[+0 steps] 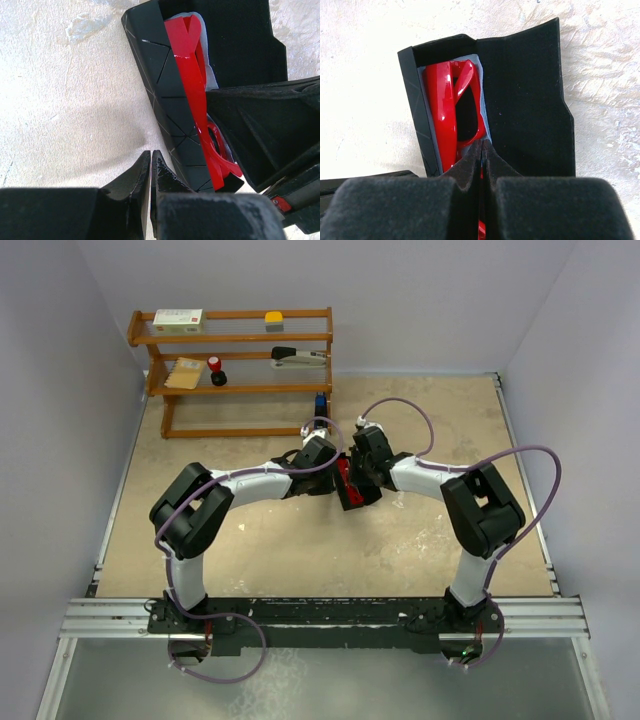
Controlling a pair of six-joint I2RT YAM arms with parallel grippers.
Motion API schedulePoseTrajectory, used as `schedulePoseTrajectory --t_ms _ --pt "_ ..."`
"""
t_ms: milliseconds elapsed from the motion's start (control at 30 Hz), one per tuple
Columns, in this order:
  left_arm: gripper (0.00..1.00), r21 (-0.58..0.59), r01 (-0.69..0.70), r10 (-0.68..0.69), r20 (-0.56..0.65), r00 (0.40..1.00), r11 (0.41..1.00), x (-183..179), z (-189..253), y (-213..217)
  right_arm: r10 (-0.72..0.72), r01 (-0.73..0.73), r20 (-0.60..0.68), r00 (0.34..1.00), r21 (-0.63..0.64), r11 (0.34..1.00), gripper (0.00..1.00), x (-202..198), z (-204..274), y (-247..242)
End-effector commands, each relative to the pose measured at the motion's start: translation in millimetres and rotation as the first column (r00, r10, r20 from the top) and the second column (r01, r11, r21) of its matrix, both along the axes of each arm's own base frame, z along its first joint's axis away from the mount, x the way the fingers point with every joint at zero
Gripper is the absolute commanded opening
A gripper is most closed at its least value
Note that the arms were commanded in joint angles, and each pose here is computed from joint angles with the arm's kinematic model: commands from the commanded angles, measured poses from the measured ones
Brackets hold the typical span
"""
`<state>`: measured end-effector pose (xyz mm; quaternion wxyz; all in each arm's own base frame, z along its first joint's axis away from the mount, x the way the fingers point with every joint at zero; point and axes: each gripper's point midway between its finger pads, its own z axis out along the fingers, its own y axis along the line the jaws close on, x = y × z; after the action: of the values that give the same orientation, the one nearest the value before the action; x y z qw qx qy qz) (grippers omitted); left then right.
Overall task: Organize the sunglasses
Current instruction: Adjust the sunglasses in the sunglasses case.
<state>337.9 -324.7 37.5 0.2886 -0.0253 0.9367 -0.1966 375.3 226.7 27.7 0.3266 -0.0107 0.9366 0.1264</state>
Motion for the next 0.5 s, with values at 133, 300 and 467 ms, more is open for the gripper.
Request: schedulePoseTrajectory --t_ms 133,300,467 --pt "0.0 -0.048 0.004 -0.002 0.045 0.999 0.999 6 22 -8 0.039 -0.04 0.013 0.999 0.055 0.998 0.0 6 6 14" --pt "0.0 -0.044 -0.001 0.003 0.047 0.999 0.999 5 22 -6 0.042 -0.043 0.021 0.999 0.051 0.998 0.0 5 9 12" --pt "0.0 -0.05 -0.004 0.007 0.049 0.999 0.999 4 24 -6 0.036 -0.039 0.069 0.997 0.035 0.999 0.01 7 33 6"
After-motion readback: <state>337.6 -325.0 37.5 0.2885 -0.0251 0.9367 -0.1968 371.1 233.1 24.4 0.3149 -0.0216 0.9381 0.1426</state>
